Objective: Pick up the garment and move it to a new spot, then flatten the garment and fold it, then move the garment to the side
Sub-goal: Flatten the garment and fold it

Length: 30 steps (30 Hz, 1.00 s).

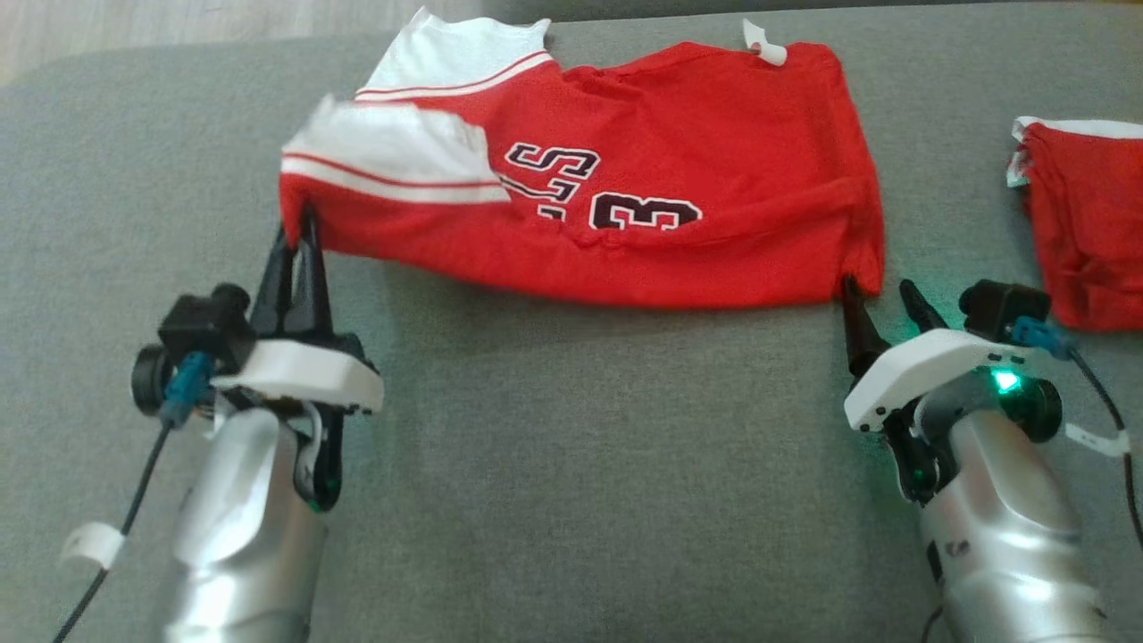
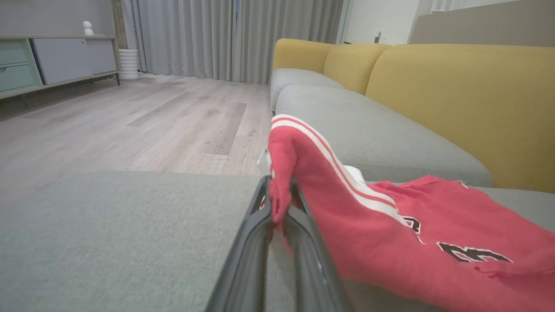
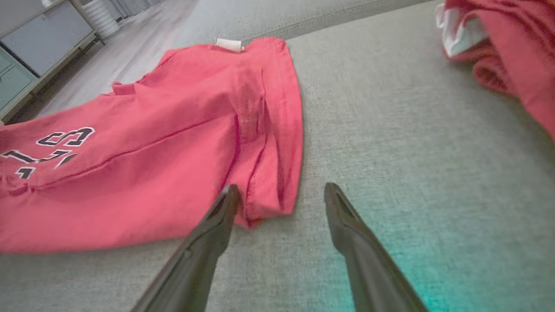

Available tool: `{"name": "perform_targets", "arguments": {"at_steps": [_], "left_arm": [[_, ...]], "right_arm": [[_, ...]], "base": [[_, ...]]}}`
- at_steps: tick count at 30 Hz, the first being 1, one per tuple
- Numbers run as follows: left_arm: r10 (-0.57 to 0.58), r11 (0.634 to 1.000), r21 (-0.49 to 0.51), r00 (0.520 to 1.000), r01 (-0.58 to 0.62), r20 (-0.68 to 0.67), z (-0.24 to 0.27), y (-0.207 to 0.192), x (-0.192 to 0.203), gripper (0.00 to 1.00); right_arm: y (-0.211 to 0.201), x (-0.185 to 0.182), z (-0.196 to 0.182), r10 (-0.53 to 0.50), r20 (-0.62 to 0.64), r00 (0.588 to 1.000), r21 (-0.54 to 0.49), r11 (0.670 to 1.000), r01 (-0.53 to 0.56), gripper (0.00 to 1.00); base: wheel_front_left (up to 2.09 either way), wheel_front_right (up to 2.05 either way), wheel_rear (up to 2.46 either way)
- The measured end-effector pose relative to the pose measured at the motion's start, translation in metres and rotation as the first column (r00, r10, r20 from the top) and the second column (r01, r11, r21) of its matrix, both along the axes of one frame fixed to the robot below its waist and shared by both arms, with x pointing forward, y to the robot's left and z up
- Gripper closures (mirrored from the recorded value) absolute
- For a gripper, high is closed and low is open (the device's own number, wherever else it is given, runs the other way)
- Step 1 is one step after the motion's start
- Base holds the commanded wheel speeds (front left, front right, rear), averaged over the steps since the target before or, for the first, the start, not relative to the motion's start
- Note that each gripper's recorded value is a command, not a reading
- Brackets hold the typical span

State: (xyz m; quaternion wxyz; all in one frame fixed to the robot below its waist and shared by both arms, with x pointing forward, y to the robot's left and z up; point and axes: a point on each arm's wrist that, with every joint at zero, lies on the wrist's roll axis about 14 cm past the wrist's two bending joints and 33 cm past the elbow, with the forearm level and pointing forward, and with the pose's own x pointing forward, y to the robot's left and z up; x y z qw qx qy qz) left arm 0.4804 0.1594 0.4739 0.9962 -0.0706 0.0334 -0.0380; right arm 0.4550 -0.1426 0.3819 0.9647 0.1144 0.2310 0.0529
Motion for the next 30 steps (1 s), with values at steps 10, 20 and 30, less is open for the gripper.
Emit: {"name": "perform_targets", "arguments": {"at_steps": [10,20,30], "left_arm": [[-0.006,1.000,0.005,1.000,0.006,-0.021,-0.007,0.002,-0.012,1.00],[0.007,0.999,0.037,0.994,-0.003,-0.110,-0.033,0.008,-0.039,1.00],[0.018,1.000,0.025,0.985,-0.014,-0.171,-0.052,0.007,-0.092,1.00]], "right_arm": [[0.017,0.014,-0.008,0.017,-0.071,0.997,0.045,0.999,-0.013,0.71],[0.010,0.006,0.011,0.026,0.043,0.999,-0.034,0.999,-0.025,1.00],[0.000,-0.039,0.023,0.034,0.069,0.997,-0.063,0.998,-0.030,1.00]], "base": [[0.00,0.00,0.00],[0.00,0.00,0.00],[0.00,0.00,0.00]]}}
